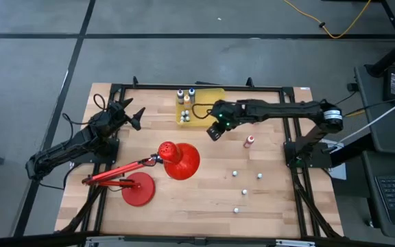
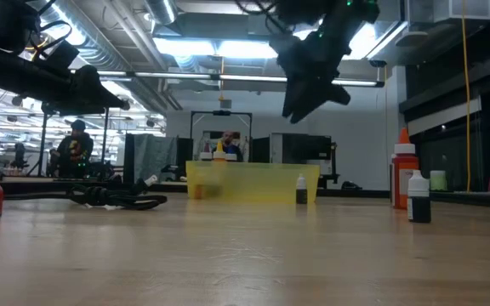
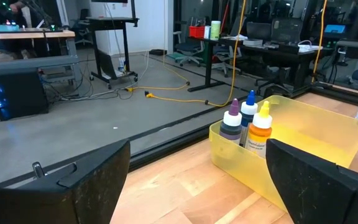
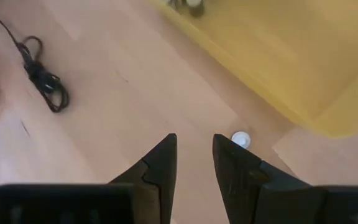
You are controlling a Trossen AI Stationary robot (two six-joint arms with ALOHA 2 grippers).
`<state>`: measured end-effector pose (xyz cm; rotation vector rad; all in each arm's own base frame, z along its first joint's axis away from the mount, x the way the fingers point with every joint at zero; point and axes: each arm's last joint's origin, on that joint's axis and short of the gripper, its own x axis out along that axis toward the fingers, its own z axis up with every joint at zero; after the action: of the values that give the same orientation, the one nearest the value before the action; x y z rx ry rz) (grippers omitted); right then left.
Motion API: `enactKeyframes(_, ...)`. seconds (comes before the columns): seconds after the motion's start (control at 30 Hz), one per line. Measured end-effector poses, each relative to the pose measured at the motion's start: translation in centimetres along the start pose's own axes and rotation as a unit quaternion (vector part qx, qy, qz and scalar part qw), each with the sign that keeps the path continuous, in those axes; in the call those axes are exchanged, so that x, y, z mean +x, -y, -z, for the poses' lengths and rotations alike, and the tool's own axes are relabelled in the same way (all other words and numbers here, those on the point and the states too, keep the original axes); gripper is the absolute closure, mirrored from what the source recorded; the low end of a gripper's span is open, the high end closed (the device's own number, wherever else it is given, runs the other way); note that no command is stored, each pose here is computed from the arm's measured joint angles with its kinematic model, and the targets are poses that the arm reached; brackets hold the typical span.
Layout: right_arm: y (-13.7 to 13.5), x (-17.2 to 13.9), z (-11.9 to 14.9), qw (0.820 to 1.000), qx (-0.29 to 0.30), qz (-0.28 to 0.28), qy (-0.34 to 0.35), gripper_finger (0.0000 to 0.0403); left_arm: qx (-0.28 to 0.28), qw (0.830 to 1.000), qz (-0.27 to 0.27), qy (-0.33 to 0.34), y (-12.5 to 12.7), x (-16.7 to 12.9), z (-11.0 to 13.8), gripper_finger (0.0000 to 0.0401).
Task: Pick & Place food coloring
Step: Put the green food coloring bottle into the yellow bin
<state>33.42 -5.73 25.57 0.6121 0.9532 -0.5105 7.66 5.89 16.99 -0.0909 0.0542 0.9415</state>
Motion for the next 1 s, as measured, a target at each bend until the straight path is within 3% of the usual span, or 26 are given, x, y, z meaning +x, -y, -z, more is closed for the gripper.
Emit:
enactKeyframes(0.17,0.2,2.5,0.4,0.999,0.022,0.026,-0.034,0.0296,0.0,1.0,0.0,0.0,0.0,0.0,0.0,0.0036)
enactKeyframes(0.47,0.0,3.4,1.6,0.994,0.051,0.079,-0.056,0.0296,0.0,1.0,0.0,0.0,0.0,0.0,0.0,0.0036)
enactKeyframes(0.83,0.0,3.9,1.8,0.994,0.012,0.1,-0.047,0.0296,0.0,1.0,0.0,0.0,0.0,0.0,0.0,0.0036)
enactKeyframes(1.0,0.0,4.1,1.8,0.994,0.014,0.098,-0.045,0.0271,0.0,1.0,0.0,0.0,0.0,0.0,0.0,0.0038)
